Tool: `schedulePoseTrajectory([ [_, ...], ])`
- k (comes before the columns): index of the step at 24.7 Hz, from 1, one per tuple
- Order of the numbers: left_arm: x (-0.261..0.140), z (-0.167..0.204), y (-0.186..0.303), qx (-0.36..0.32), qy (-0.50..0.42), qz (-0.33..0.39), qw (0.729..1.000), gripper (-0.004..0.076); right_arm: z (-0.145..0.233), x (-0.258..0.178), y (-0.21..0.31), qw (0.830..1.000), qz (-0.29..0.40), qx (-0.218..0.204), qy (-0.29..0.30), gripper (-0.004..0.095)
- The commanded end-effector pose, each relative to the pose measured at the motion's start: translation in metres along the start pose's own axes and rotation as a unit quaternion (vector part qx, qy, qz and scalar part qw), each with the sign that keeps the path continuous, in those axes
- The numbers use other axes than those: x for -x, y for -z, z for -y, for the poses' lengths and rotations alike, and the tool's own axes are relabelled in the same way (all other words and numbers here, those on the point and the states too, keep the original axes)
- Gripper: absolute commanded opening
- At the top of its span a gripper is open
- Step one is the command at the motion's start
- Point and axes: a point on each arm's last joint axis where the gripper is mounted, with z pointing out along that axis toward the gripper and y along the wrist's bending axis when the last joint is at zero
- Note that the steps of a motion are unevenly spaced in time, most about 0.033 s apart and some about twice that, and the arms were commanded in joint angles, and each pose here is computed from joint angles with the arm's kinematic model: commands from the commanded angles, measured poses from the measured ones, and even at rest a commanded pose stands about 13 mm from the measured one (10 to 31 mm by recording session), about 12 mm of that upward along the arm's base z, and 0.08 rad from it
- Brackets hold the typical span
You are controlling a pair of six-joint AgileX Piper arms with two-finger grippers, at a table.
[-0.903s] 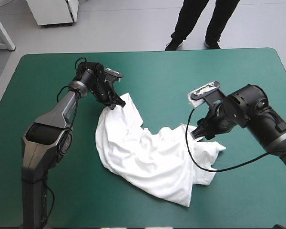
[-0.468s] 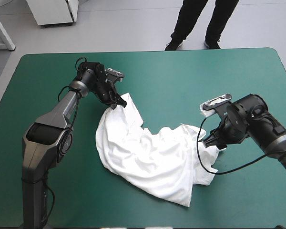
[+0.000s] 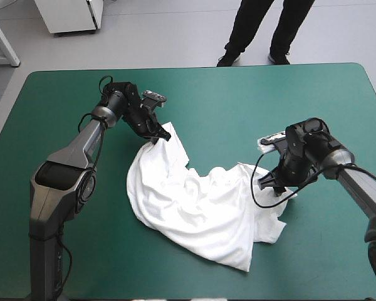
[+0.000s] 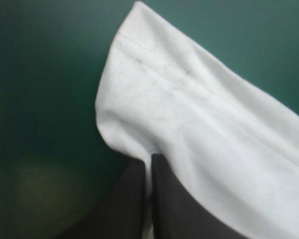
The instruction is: Fold the cloth
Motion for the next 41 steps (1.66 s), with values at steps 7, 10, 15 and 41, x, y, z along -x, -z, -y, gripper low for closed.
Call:
schedulePoseTrajectory([
  [7,-0.004,0.015,-0.005,-0.042,-0.010,-0.030,0.999,-0.0022,0.000,0.017,-0.032,0.999,-0.030,0.034,-0.011,0.0507],
  [10,-0.003,0.015,-0.003,-0.042,-0.015,-0.028,0.999,-0.0022,-0.002,0.020,-0.044,0.997,-0.046,0.054,-0.013,0.0462],
  [15,0.007,0.016,0.011,-0.032,-0.024,-0.002,0.999,-0.0022,-0.008,0.021,-0.047,0.995,-0.049,0.084,0.002,-0.0023],
  [41,-0.318,0.185,0.513,0.374,-0.056,0.664,0.645,-0.0022,0.040,-0.184,0.383,0.763,0.619,-0.152,-0.105,-0.0013],
])
